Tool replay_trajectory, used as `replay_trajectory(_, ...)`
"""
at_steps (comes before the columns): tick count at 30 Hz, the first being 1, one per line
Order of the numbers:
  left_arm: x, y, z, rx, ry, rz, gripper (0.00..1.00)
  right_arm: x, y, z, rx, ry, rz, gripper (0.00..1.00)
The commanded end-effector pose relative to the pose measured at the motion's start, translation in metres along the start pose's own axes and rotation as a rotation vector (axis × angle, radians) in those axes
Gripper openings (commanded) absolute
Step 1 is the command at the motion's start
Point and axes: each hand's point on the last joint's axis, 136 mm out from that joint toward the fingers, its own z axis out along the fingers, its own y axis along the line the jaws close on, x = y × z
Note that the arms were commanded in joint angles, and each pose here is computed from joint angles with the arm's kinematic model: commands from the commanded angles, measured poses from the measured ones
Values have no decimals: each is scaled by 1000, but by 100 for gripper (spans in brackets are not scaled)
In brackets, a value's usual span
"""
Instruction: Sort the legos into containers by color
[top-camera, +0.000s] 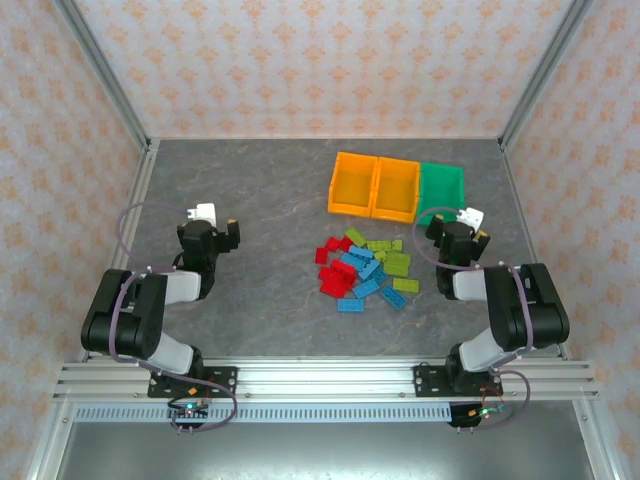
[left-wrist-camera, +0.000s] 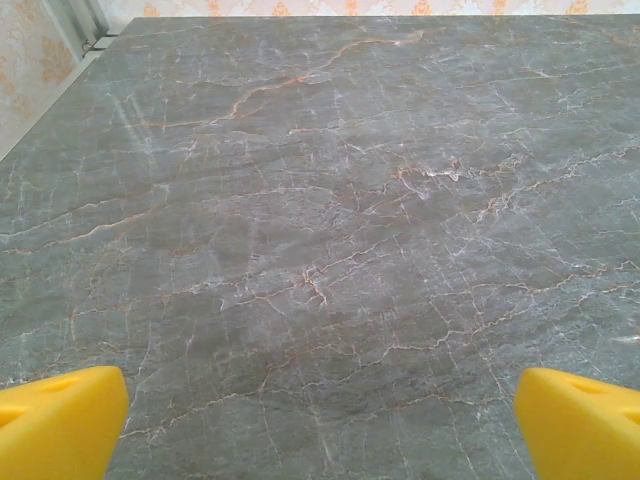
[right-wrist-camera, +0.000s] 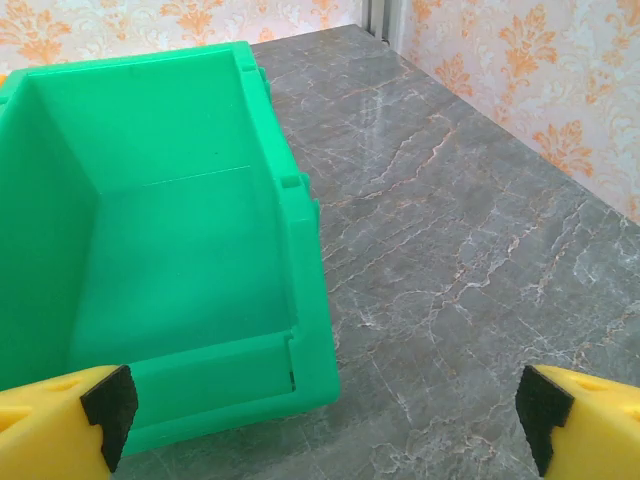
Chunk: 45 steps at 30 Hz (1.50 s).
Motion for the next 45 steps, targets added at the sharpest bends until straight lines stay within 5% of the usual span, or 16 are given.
replay_trajectory(1,-12,0,2,-7,-33,3,100,-8,1,0,-10,-20,7,99)
replay_trajectory(16,-13,-1,2,-7,-35,2,100,-8,1,0,-13,-21,11,99)
replay_trajectory(20,-12,-1,2,-6,-33,3,100,-51,8,-20,-31,-12,5,99)
replay_trajectory(23,-13,-1,2,-4,-34,3,100,-83,-4,-52,28,106,188,99)
replay_trajectory(31,-14,-1,2,-2,-39,3,100,-44,46,-135,-228,692,299,99)
replay_trajectory(35,-31,-20,-14,9,45,100,100,-30,64,-158,-311,831,274,99)
replay_trajectory(40,-81,-55,-66,72,45,9,100,-14,78,-161,-334,968,254,99)
replay_trajectory(45,-102,-131,-117,297,127,49,100,2,94,-145,-297,1042,250,100)
